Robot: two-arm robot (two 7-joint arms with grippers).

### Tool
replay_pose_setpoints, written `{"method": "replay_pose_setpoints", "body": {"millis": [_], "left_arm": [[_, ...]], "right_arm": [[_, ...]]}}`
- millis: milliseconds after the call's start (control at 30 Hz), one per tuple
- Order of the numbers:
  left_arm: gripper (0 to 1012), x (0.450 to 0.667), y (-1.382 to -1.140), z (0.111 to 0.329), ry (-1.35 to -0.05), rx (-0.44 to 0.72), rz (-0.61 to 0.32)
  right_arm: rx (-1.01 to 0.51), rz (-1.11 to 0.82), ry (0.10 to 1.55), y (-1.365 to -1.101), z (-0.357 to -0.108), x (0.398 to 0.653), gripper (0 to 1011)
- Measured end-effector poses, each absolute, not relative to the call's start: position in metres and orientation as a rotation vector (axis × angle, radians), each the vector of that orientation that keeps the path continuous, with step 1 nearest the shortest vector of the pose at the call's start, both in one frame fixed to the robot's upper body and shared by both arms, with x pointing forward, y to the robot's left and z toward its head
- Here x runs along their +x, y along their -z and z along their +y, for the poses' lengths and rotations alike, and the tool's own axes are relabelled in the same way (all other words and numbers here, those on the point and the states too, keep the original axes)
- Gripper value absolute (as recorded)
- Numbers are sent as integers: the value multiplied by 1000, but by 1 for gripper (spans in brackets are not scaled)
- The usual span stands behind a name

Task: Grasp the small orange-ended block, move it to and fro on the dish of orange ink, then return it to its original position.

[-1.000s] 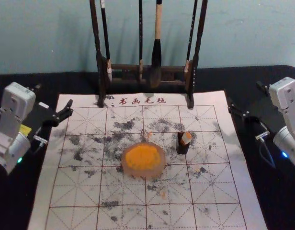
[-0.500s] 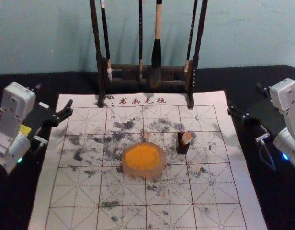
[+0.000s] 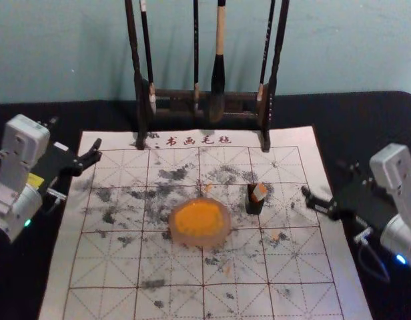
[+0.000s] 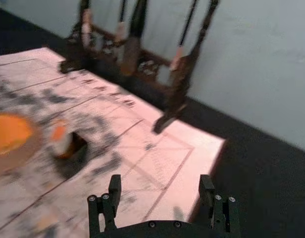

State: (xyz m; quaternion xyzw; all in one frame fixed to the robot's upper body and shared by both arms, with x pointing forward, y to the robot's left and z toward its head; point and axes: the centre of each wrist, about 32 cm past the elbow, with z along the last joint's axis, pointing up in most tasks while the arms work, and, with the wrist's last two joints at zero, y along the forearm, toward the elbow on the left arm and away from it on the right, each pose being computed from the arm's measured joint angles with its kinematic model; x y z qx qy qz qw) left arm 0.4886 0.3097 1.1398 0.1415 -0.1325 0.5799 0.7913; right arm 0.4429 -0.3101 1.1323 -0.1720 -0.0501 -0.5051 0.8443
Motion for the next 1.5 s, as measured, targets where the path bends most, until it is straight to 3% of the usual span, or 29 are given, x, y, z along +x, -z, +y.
{"method": "replay_pose_setpoints", "body": {"millis": [300,567,1167,1500], "left_arm": [[1001,489,-1140,310,-1248,304,-285],[1001,489,-1140,310,-1248,304,-285],[1001,489,-1140,310,-1248,304,-285],[1001,489,-1140,310,-1248,304,-285]], "right_arm": [[-322,-45,928,-1132,-301,426,1000],[-267,-45,868,-1123,-283,426,1000],[-166,-19,925,-1107,-245,448,1000],[-173,-1,935,-1105,-238,453,1000]]}}
